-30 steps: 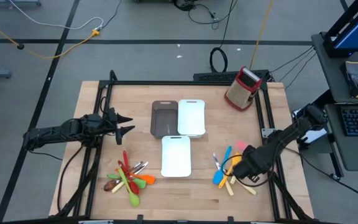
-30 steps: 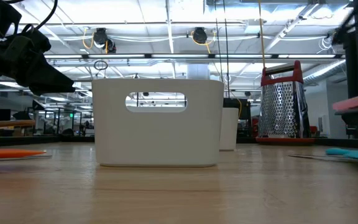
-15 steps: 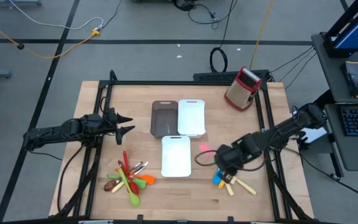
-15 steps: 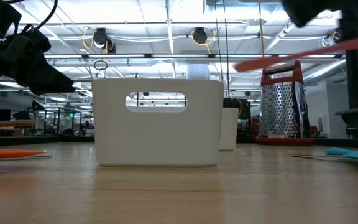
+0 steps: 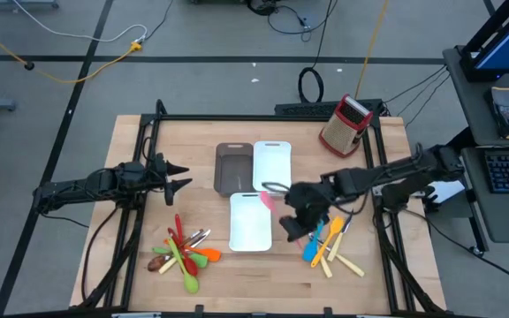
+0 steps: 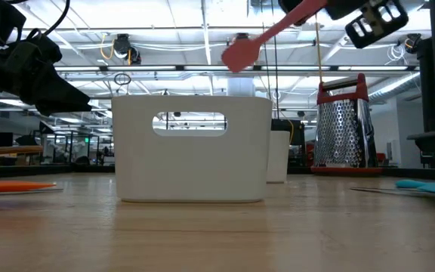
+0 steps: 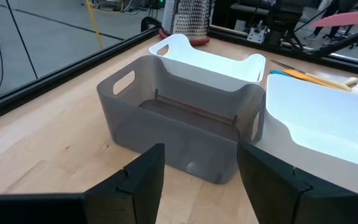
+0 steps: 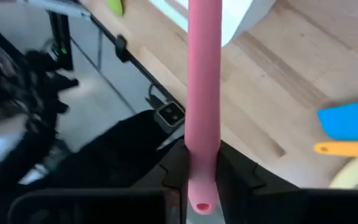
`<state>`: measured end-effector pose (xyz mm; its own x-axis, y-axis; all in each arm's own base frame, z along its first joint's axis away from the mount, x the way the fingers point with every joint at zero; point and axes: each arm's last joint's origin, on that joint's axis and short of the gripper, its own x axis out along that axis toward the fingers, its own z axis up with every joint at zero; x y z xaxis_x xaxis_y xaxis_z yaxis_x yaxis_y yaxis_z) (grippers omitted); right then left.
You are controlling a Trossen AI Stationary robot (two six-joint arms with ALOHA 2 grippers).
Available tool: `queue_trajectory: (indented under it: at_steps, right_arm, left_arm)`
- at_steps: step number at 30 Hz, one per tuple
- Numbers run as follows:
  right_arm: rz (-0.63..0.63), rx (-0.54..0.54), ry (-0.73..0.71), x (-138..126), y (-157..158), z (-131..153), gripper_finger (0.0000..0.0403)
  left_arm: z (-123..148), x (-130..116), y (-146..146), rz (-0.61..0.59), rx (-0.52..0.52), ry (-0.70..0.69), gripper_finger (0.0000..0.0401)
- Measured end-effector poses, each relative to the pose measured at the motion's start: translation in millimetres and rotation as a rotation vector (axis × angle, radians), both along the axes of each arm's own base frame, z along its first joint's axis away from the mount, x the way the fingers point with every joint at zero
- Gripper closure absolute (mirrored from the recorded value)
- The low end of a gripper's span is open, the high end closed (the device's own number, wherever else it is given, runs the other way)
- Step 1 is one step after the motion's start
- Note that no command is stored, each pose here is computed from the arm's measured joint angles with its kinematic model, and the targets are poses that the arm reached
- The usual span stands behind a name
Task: Pick & Place Kitchen Items
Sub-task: Put the pink spatula into the top white bin
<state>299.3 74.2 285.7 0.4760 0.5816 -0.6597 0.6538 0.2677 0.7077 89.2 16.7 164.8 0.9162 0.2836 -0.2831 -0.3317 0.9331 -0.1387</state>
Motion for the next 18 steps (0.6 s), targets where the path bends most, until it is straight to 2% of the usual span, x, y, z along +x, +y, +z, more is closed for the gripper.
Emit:
queue_trajectory:
  at_steps: [9,18]
  right_arm:
    - [-0.162,0.189,0.08,6.8,-61.9,1.9,0.0358]
    - [-0.347,0.228,0.073,3.2,-120.8,2.1,0.0353]
  left_arm:
    - [0.1,0.0,0.0,0.0,-0.002,-0.001,0.0194]
    - [0.0,0.0,-0.1,-0.003,0.005,0.002,0.0194]
